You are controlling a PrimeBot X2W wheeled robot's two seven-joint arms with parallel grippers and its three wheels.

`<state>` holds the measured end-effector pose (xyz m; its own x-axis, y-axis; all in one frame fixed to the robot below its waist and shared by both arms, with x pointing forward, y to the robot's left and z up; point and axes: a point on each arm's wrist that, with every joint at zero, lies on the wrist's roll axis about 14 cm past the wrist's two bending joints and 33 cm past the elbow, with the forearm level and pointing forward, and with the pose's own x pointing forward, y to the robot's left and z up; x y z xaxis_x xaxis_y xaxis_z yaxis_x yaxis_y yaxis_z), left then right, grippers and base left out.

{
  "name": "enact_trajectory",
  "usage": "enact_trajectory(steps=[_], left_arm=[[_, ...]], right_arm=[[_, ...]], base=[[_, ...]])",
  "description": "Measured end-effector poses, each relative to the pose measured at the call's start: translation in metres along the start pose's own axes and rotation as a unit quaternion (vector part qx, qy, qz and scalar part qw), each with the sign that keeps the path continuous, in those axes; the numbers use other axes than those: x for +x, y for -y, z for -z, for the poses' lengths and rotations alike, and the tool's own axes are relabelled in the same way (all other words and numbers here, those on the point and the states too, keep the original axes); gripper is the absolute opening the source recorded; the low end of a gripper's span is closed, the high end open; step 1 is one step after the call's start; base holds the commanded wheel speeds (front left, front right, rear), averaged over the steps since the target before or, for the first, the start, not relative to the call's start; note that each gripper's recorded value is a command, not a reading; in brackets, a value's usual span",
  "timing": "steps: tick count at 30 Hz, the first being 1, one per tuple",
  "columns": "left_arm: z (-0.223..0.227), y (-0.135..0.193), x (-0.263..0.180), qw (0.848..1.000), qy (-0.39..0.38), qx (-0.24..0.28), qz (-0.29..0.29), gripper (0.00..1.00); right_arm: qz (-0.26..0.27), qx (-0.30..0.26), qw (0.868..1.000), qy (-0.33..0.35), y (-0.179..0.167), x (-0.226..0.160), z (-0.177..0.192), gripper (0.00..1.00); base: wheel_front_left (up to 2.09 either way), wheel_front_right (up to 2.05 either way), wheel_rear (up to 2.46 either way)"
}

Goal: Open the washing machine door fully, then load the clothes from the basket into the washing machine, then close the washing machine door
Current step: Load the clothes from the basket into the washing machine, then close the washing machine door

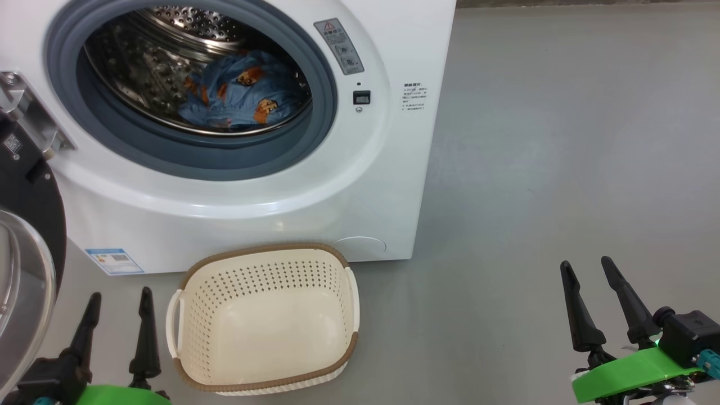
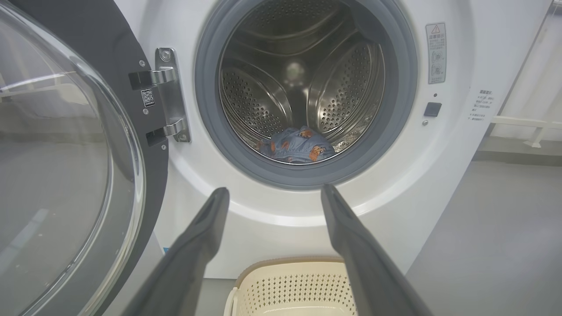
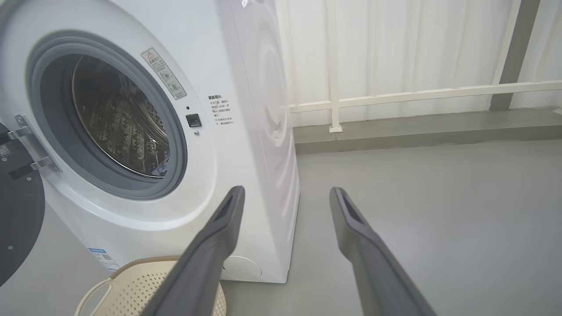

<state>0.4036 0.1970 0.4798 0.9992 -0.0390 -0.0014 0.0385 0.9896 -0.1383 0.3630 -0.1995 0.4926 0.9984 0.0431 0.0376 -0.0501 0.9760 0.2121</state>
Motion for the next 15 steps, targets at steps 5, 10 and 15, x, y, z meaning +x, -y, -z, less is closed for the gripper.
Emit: enact_trajectory(steps=[5, 10, 15], left_arm=[[-0.0022, -0.0004, 0.0008, 1.000, 0.004, 0.000, -0.001, 1.00], [-0.0041, 0.0012, 0.0022, 1.000, 0.007, 0.000, 0.002, 1.00], [-0.0060, 0.0047, 0.0035, 1.000, 0.011, -0.004, 0.005, 1.00]], right_arm=[[0.001, -0.001, 1.000, 0.000, 0.0009, -0.0003, 0.0001, 1.00], [0.003, -0.001, 1.000, 0.000, 0.0021, -0.0011, -0.0002, 1.00], [0.004, -0.001, 1.000, -0.001, 0.0028, -0.0013, 0.0001, 1.00]], base=[[0.00, 0.00, 0.00], [0.00, 0.00, 0.00], [0.00, 0.00, 0.00]])
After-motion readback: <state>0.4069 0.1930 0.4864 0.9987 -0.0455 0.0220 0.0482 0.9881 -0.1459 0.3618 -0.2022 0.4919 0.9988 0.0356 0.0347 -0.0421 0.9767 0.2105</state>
